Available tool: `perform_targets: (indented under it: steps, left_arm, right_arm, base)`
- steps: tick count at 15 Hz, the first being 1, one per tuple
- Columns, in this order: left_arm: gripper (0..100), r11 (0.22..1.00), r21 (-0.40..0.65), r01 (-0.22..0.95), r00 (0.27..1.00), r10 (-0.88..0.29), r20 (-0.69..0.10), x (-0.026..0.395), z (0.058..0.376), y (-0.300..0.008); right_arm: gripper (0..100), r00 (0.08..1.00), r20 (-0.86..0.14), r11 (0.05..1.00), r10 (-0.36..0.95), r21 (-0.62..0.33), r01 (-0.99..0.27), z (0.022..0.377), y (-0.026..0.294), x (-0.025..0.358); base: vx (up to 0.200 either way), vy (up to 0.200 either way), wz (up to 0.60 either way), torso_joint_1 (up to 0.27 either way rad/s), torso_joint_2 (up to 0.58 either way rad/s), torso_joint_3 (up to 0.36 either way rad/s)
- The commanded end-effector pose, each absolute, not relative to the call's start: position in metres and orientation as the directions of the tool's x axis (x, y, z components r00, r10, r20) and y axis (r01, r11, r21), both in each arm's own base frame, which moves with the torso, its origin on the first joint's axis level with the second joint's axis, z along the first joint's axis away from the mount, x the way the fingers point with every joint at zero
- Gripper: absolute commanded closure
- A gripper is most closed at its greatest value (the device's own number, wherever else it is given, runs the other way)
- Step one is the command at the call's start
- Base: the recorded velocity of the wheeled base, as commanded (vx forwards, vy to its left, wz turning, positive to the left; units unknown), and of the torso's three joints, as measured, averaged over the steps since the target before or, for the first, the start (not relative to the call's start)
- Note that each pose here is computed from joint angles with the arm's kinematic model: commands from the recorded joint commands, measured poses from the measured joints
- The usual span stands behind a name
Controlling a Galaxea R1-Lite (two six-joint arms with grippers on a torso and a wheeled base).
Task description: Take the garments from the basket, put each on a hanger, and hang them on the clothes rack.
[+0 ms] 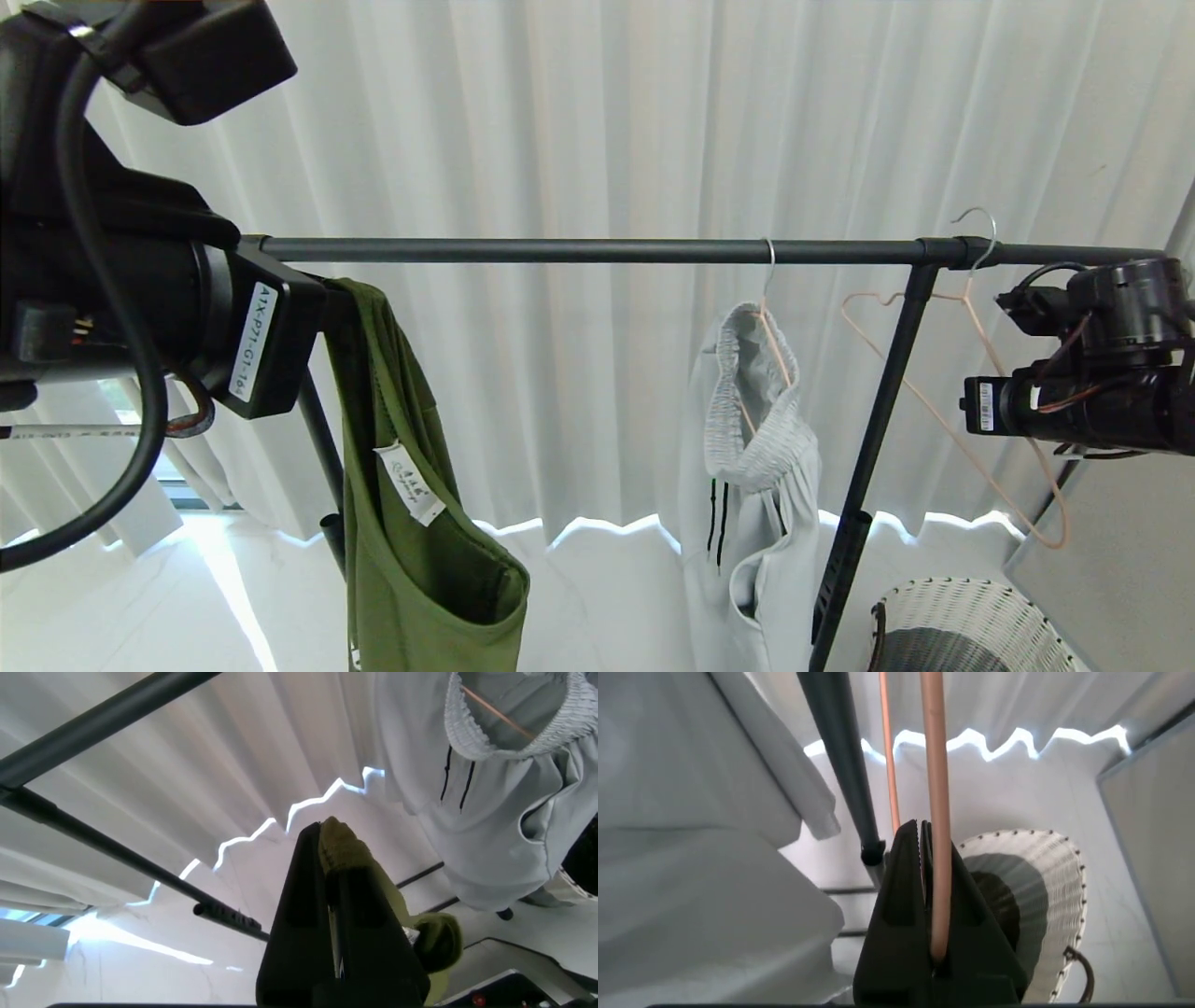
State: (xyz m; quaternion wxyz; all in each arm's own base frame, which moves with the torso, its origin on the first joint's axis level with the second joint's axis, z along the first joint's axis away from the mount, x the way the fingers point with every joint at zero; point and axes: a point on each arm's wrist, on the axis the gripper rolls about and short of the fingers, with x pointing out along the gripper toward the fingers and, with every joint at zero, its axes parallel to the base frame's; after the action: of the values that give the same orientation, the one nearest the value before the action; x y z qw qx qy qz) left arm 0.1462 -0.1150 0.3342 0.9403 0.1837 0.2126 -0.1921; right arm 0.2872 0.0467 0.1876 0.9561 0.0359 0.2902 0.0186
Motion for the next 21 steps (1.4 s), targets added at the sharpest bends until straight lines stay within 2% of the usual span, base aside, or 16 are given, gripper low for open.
perform_targets:
  steps: [1, 7, 14, 19, 21]
  left_arm:
    - [100, 0.858, 0.265, 0.44, 0.836, -0.283, -0.471, 0.146, 0.334, -0.115]
    - [100, 0.853, 0.272, 0.446, 0.829, -0.278, -0.486, 0.146, 0.329, -0.115]
    - [100, 0.851, 0.275, 0.448, 0.823, -0.272, -0.499, 0.148, 0.325, -0.116]
    - [100, 0.846, 0.28, 0.454, 0.811, -0.261, -0.524, 0.149, 0.317, -0.117]
    - [100, 0.844, 0.282, 0.456, 0.808, -0.259, -0.53, 0.148, 0.315, -0.117]
  right_arm:
    - [100, 0.847, -0.528, 0.996, 0.064, 0.082, -0.025, 0.197, 0.047, 0.275]
    - [100, 0.865, -0.501, 0.998, 0.021, 0.06, 0.011, 0.202, 0.037, 0.225]
    - [100, 0.851, -0.525, 0.999, 0.018, 0.046, 0.007, 0.183, 0.029, 0.178]
    - [100, 0.848, -0.53, 0.999, 0.017, 0.045, 0.008, 0.178, 0.027, 0.167]
    - [100, 0.854, -0.52, 0.999, 0.021, 0.048, 0.004, 0.18, 0.027, 0.165]
  base:
    - [0.0, 0.0, 0.0, 0.0, 0.0, 0.0]
    - [0.0, 0.0, 0.0, 0.0, 0.0, 0.0]
    - [-0.2, 0.0, 0.0, 0.002, 0.0, 0.002]
    - [-0.2, 0.0, 0.0, 0.0, 0.01, -0.001]
    - [0.0, 0.0, 0.0, 0.0, 0.0, 0.0]
